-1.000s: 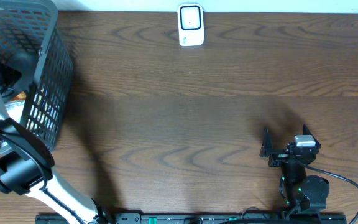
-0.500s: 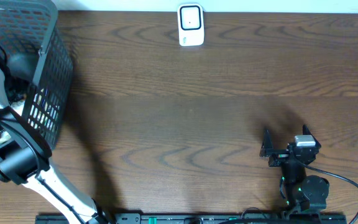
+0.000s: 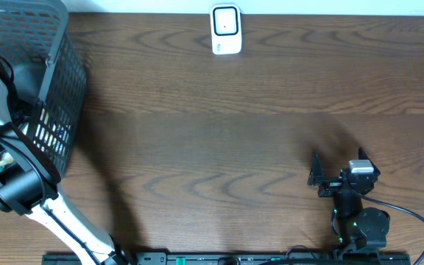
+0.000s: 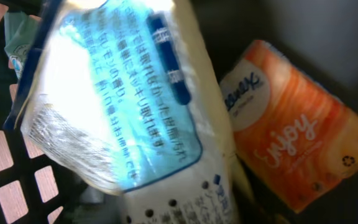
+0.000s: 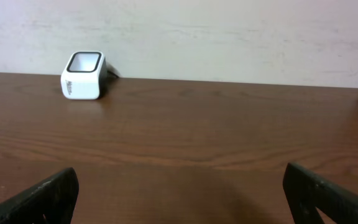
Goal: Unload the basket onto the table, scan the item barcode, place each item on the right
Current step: 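Grasp the white snack bag with the left gripper and lift it out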
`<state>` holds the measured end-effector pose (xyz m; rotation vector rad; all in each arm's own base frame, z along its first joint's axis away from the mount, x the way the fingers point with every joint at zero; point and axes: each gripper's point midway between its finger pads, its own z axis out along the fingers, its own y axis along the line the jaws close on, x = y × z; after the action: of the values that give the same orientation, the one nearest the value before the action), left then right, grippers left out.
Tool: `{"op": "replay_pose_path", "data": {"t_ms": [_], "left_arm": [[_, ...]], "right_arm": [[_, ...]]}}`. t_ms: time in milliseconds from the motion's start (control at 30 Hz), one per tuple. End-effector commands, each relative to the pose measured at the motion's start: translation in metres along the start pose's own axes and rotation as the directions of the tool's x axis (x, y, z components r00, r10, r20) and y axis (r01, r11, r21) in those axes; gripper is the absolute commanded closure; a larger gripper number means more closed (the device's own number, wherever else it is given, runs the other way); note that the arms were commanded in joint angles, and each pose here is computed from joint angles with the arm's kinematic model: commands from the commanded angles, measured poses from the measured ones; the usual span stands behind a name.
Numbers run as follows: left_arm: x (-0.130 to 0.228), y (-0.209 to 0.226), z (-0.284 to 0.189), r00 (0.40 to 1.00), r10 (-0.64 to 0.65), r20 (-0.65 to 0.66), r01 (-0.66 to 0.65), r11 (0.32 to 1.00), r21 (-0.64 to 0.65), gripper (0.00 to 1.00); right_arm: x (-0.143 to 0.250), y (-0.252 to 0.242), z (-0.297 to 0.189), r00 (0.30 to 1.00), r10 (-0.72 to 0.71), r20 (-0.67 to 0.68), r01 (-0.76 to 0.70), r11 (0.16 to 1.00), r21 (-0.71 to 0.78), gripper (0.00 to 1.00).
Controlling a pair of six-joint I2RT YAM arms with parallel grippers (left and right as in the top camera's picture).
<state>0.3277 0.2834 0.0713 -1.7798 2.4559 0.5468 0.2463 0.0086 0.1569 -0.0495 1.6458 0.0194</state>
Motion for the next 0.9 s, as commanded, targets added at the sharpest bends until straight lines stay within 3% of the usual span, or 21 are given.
{"op": "replay_pose_path", "data": {"t_ms": [0, 167, 367, 600, 667, 733, 867], "left_arm": [[0.008, 0.003, 0.004, 0.999, 0.018, -0.029, -0.018, 1.000, -0.020, 0.93], [0.002, 0.010, -0.021, 1.000, 0.006, -0.006, -0.006, 1.000, 0.001, 0.93], [-0.027, 0.025, -0.102, 0.979, -0.101, 0.178, 0.071, 0.984, 0.165, 0.93], [-0.048, 0.067, -0.239, 0.851, -0.324, 0.413, 0.107, 0.878, 0.467, 0.93], [-0.044, 0.070, -0.275, 0.828, -0.367, 0.423, 0.065, 0.814, 0.578, 0.93], [-0.031, 0.066, -0.323, 0.823, -0.414, 0.389, -0.008, 0.677, 0.736, 0.93], [-0.001, 0.058, -0.387, 0.849, -0.406, 0.337, -0.135, 0.449, 0.883, 0.93]], "right_arm": [[0.001, -0.001, 0.000, 1.000, -0.012, -0.001, 0.012, 1.000, 0.005, 0.01], [0.001, -0.001, 0.000, 1.000, -0.012, -0.001, 0.012, 1.000, 0.005, 0.01], [0.001, -0.001, 0.000, 1.000, -0.012, -0.001, 0.012, 1.000, 0.005, 0.01], [0.001, -0.001, 0.000, 1.000, -0.012, -0.001, 0.012, 1.000, 0.005, 0.01], [0.001, -0.001, 0.000, 1.000, -0.012, -0.001, 0.012, 1.000, 0.005, 0.01], [0.001, -0.001, 0.000, 1.000, -0.012, -0.001, 0.012, 1.000, 0.005, 0.01], [0.001, -0.001, 0.000, 1.000, -0.012, -0.001, 0.012, 1.000, 0.005, 0.01]]}}
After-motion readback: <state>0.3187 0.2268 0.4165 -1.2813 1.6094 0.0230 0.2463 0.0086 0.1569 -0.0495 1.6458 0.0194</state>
